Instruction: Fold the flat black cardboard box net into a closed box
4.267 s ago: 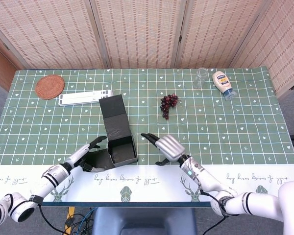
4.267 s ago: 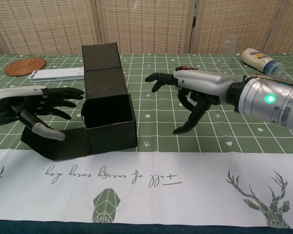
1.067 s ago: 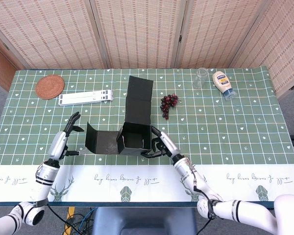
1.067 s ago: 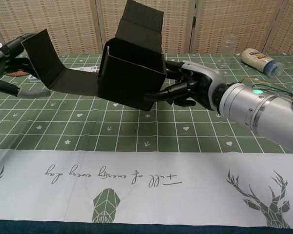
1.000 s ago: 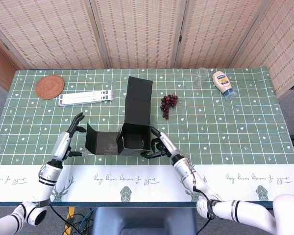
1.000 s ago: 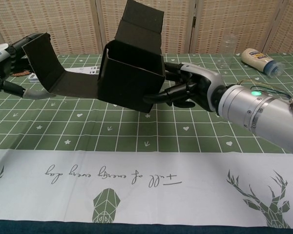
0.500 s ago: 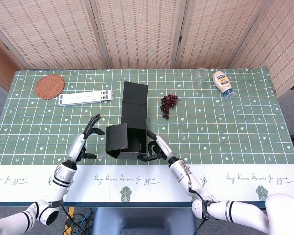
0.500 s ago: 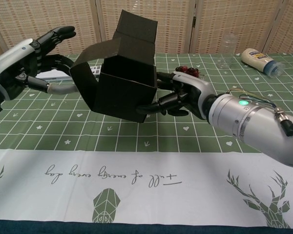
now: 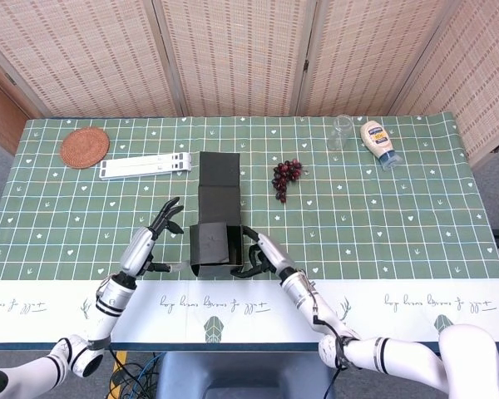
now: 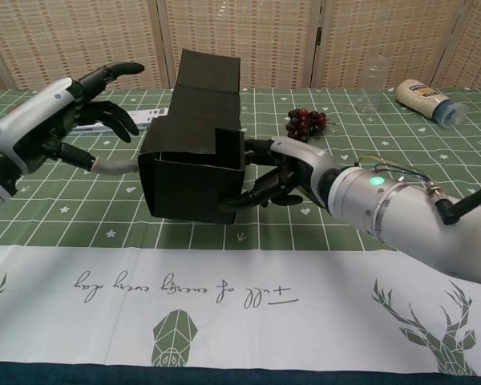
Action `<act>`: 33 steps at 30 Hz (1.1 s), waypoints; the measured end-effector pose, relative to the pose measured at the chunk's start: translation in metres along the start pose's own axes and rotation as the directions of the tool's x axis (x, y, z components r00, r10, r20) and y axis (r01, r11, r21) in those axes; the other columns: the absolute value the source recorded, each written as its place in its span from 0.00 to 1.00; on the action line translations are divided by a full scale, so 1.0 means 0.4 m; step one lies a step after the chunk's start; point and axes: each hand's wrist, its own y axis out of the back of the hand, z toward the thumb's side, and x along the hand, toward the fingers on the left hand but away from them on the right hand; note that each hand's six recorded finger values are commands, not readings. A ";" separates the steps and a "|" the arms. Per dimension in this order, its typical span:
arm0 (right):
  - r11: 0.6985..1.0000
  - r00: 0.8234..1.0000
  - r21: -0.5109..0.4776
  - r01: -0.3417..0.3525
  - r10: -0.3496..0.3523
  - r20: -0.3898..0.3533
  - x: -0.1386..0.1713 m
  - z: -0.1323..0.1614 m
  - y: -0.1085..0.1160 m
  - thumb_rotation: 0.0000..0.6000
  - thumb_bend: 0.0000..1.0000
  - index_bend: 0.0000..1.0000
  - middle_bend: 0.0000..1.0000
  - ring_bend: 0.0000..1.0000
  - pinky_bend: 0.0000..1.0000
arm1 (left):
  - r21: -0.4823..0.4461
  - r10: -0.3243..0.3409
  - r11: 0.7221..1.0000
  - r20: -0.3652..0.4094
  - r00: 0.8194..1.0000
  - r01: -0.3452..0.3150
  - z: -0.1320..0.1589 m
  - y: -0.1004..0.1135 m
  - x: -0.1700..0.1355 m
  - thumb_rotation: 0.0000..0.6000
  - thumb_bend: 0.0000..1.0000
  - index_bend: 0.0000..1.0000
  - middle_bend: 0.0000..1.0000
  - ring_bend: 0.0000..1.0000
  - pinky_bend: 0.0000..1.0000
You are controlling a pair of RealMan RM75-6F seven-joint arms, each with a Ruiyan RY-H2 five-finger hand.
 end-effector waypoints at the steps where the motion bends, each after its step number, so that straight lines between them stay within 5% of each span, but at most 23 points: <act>1: 1.000 1.000 0.007 -0.002 0.002 0.006 -0.002 -0.003 -0.004 1.00 0.38 0.25 0.38 0.74 1.00 | 0.018 -0.005 1.000 0.009 1.000 0.005 -0.004 -0.005 -0.002 1.00 0.10 0.16 0.06 0.44 0.43; 18: 0.997 0.998 0.080 -0.023 0.018 0.065 -0.026 -0.049 -0.043 1.00 0.38 0.25 0.38 0.74 1.00 | 0.275 -0.168 0.953 0.134 0.977 0.126 -0.036 -0.092 -0.031 1.00 0.10 0.37 0.25 0.49 0.47; 33: 0.989 0.997 0.140 -0.039 0.030 0.066 -0.022 -0.067 -0.046 1.00 0.41 0.19 0.37 0.74 1.00 | 0.378 -0.268 0.906 0.168 0.949 0.189 -0.034 -0.132 -0.031 1.00 0.10 0.41 0.29 0.49 0.47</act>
